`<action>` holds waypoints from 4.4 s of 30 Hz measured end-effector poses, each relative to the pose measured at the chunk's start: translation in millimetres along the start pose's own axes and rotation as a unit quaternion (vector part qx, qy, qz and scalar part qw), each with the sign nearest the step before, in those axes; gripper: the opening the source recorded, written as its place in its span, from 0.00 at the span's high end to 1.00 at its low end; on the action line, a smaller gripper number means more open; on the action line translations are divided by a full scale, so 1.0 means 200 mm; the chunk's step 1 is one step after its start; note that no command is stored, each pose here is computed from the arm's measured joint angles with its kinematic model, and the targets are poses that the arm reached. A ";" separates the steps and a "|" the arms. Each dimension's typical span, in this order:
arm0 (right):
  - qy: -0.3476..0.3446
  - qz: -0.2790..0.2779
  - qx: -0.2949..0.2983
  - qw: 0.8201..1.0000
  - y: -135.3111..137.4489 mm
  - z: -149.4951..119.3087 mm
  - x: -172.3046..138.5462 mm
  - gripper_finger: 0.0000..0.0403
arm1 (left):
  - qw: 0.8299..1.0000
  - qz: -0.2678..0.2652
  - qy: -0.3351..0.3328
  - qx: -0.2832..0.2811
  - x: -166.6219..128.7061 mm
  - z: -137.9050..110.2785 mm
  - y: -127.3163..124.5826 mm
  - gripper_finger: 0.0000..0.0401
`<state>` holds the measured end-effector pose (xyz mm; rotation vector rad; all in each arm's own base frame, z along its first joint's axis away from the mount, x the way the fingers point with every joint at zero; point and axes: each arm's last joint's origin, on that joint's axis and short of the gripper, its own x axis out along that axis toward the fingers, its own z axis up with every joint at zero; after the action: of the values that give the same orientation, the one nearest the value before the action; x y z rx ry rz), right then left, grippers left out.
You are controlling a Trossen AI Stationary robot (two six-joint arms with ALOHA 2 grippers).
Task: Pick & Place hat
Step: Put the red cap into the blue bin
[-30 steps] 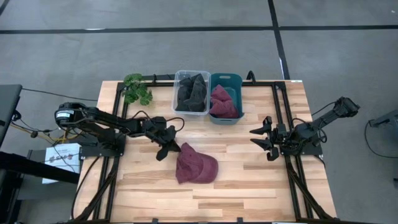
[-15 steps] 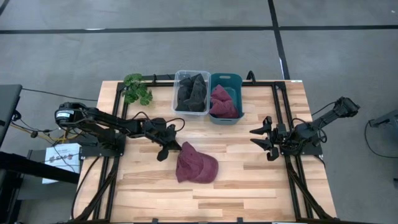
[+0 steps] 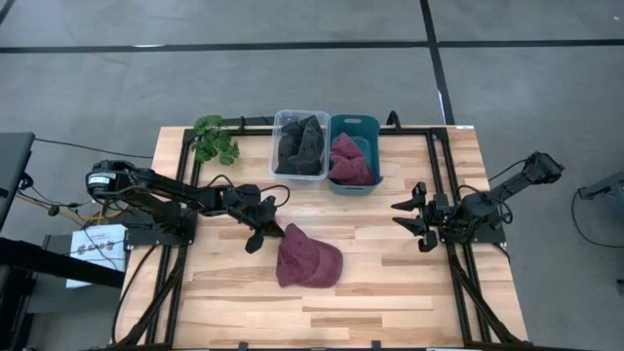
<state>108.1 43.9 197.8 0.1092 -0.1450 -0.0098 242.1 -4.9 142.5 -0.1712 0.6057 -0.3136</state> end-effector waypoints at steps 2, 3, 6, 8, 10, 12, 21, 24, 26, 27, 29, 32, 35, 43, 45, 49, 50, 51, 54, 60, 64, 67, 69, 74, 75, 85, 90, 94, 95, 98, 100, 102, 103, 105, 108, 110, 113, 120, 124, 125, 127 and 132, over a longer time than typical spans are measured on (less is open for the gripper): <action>0.000 0.000 0.000 1.000 0.00 0.00 0.00 0.60 | 1.000 0.000 -0.001 -0.002 0.00 0.00 0.00 0.97; 0.000 0.000 0.000 1.000 0.00 0.00 0.00 0.60 | 1.000 0.000 -0.002 -0.008 0.00 0.00 0.00 0.97; 0.000 0.000 0.000 1.000 0.00 0.00 0.00 0.60 | 1.000 0.001 -0.003 -0.021 0.00 0.00 0.01 0.97; 0.000 0.000 0.000 1.000 0.00 0.00 0.00 0.60 | 1.000 0.002 -0.003 -0.020 0.00 0.00 0.01 0.97; 0.000 0.000 0.000 1.000 0.00 0.00 0.00 0.60 | 1.000 0.002 -0.004 -0.017 0.00 0.00 0.01 0.97; 0.000 0.000 0.000 1.000 0.00 0.00 0.00 0.60 | 1.000 0.003 -0.004 -0.015 0.00 0.00 0.01 0.95; 0.001 0.000 0.000 1.000 0.00 0.00 0.00 0.60 | 0.999 0.052 -0.010 0.000 0.00 0.01 0.01 0.72; 0.001 0.000 0.000 1.000 0.00 0.00 0.00 0.60 | 0.999 0.051 -0.011 -0.013 0.00 0.01 0.01 0.64; 0.000 0.000 0.000 1.000 0.00 0.00 0.00 0.60 | 0.998 0.048 -0.011 -0.031 0.00 0.01 0.01 0.61; 0.000 0.000 0.000 1.000 0.00 0.00 0.00 0.60 | 0.998 0.043 -0.011 -0.037 0.00 0.01 0.01 0.59; 0.000 0.000 0.000 1.000 0.00 0.00 0.00 0.60 | 0.999 0.024 -0.009 -0.044 0.00 0.01 0.00 0.58; 0.000 0.000 0.000 1.000 0.00 0.00 0.00 0.60 | 0.999 0.000 -0.006 -0.047 0.00 0.00 -0.01 0.58; 0.000 0.000 0.000 1.000 0.00 0.00 0.00 0.60 | 0.999 -0.002 0.003 -0.050 0.00 -0.03 -0.01 0.60; 0.000 0.000 0.000 1.000 0.00 0.00 0.00 0.60 | 0.998 0.005 0.014 -0.066 0.00 -0.07 0.01 0.66; 0.000 0.000 0.000 1.000 0.00 0.00 0.00 0.60 | 0.997 0.004 0.018 -0.071 0.01 -0.08 0.02 0.67; 0.000 0.000 0.000 1.000 0.00 0.00 0.00 0.60 | 0.995 0.006 0.028 -0.096 0.07 -0.12 0.04 0.67; 0.000 0.000 0.000 1.000 0.00 0.00 0.00 0.60 | 0.994 0.007 0.033 -0.099 0.09 -0.14 0.05 0.67; 0.000 0.000 0.000 1.000 0.00 0.00 0.00 0.60 | 0.994 0.007 0.034 -0.100 0.11 -0.15 0.06 0.66; 0.000 0.000 0.000 1.000 0.00 0.00 0.00 0.60 | 0.994 0.007 0.033 -0.101 0.13 -0.15 0.07 0.65; 0.000 0.000 0.000 1.000 0.00 0.00 0.00 0.60 | 0.996 -0.045 0.013 -0.080 0.12 -0.11 0.05 0.64; 0.000 0.000 0.000 1.000 0.00 0.00 0.00 0.60 | 0.995 -0.083 -0.009 -0.049 0.13 -0.08 0.01 0.64; 0.000 0.000 0.000 1.000 0.00 0.00 0.00 0.60 | 0.994 -0.102 -0.016 -0.037 0.13 -0.07 -0.02 0.64; 0.000 0.000 0.000 1.000 0.00 0.00 0.00 0.60 | 0.994 -0.102 -0.019 -0.035 0.13 -0.07 -0.02 0.64; 0.000 0.000 0.000 1.000 0.00 0.00 0.00 0.60 | 0.995 -0.087 -0.024 -0.035 0.13 -0.06 -0.02 0.64; 0.000 0.000 0.000 1.000 0.00 0.00 0.00 0.60 | 0.996 -0.082 -0.024 -0.037 0.14 -0.06 -0.02 0.64; 0.000 0.000 0.000 1.000 0.00 0.00 0.00 0.60 | 0.997 -0.048 -0.009 -0.062 0.14 -0.08 0.00 0.64; 0.000 0.000 0.000 1.000 0.00 0.00 0.00 0.60 | 0.997 -0.044 -0.009 -0.062 0.14 -0.08 0.00 0.64; 0.000 0.000 0.000 1.000 0.00 0.00 0.00 0.60 | 0.997 -0.039 0.008 -0.071 0.15 -0.11 0.02 0.64; 0.000 0.000 0.000 1.000 0.00 0.00 0.00 0.60 | 0.996 -0.035 0.020 -0.078 0.15 -0.13 0.03 0.64; 0.000 0.000 0.000 1.000 0.00 0.00 0.00 0.60 | 0.994 -0.019 0.040 -0.105 0.16 -0.17 0.07 0.64; 0.000 0.000 0.000 1.000 0.00 0.00 0.00 0.60 | 0.994 -0.024 0.033 -0.103 0.17 -0.17 0.08 0.64; 0.000 0.000 0.000 1.000 0.00 0.00 0.00 0.60 | 0.994 -0.053 0.028 -0.093 0.17 -0.16 0.07 0.64; 0.000 0.000 0.000 1.000 0.00 0.00 0.00 0.60 | 0.994 -0.062 0.025 -0.091 0.18 -0.16 0.07 0.64; 0.000 0.000 0.000 1.000 0.00 0.00 0.00 0.60 | 0.994 -0.064 0.021 -0.089 0.18 -0.16 0.08 0.64; 0.000 0.000 0.000 1.000 0.00 0.00 0.00 0.60 | 0.994 -0.064 0.020 -0.089 0.19 -0.17 0.08 0.64; 0.000 0.000 0.000 1.000 0.00 0.00 0.00 0.60 | 0.994 -0.065 0.012 -0.085 0.20 -0.17 0.08 0.64; 0.000 0.000 0.000 1.000 0.00 0.00 0.00 0.60 | 0.994 -0.066 0.008 -0.083 0.21 -0.15 0.09 0.64; 0.000 0.000 0.000 1.000 0.00 0.00 0.00 0.60 | 0.995 -0.072 0.004 -0.075 0.23 -0.13 0.07 0.64; 0.000 0.001 0.000 1.000 0.00 0.00 0.00 0.60 | 0.995 -0.073 0.002 -0.074 0.23 -0.13 0.07 0.64; 0.000 0.000 0.000 1.000 0.00 0.00 0.00 0.60 | 0.995 -0.072 0.002 -0.074 0.23 -0.13 0.07 0.64; 0.000 0.001 0.000 1.000 0.00 0.00 0.00 0.60 | 0.995 -0.073 0.000 -0.073 0.23 -0.13 0.07 0.64; 0.000 0.000 0.000 1.000 0.00 0.00 0.00 0.60 | 0.995 -0.074 -0.009 -0.069 0.23 -0.12 0.07 0.64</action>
<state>108.1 43.9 197.8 0.1094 -0.1454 -0.0090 267.5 -8.7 95.3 -0.3530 0.5990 -0.4139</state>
